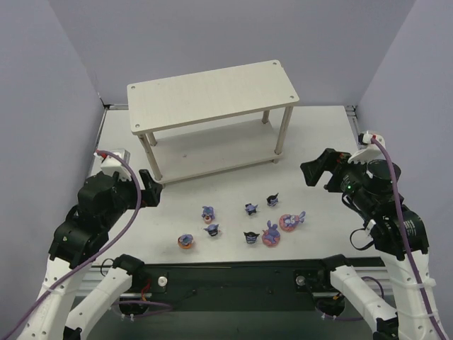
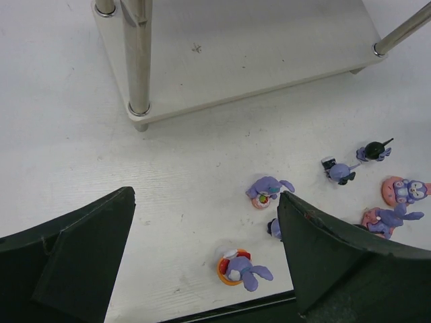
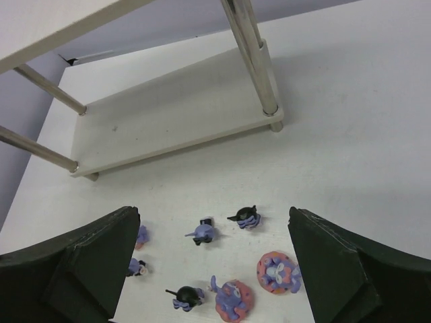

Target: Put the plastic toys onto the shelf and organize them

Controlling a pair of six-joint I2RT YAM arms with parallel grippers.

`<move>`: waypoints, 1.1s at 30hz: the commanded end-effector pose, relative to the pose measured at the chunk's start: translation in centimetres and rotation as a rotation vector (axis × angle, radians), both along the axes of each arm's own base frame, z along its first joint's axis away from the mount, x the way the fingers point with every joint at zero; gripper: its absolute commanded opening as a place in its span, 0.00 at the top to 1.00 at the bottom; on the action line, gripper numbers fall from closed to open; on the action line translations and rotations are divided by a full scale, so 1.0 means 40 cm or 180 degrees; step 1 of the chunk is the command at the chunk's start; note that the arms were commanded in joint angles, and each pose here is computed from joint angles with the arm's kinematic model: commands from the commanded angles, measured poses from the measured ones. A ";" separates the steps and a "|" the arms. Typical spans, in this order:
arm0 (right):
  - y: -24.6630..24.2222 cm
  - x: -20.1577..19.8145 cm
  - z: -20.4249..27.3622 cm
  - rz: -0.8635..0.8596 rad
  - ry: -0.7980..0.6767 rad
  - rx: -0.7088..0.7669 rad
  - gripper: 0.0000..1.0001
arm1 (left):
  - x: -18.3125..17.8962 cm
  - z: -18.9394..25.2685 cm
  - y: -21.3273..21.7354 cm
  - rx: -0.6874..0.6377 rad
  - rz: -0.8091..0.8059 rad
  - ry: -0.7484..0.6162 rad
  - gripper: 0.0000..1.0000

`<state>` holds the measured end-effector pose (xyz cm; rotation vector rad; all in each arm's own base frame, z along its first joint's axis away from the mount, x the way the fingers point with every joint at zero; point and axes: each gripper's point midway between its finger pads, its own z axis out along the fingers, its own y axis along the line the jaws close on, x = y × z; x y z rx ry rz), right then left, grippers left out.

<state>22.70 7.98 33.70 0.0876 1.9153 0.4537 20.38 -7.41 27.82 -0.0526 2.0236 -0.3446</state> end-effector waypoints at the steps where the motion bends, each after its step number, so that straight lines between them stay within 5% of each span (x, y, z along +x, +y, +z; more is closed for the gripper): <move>1: -0.039 -0.004 -0.086 -0.0264 0.0282 -0.0134 0.00 | 0.012 0.057 -0.016 -0.0172 -0.0041 -0.0258 0.03; 6: -0.049 -0.018 -0.125 -0.0350 0.0282 -0.0088 0.00 | 0.004 0.052 -0.022 -0.0241 -0.0093 -0.0346 0.03; 22: -0.076 -0.102 -0.481 -0.1071 0.1431 0.0252 0.00 | 0.060 -0.151 -0.077 -0.0387 -0.0123 0.0113 0.03; 33: -0.031 -0.090 -0.644 -0.1151 0.1773 0.0270 0.16 | 0.070 -0.172 -0.090 -0.0348 -0.0170 0.0263 0.03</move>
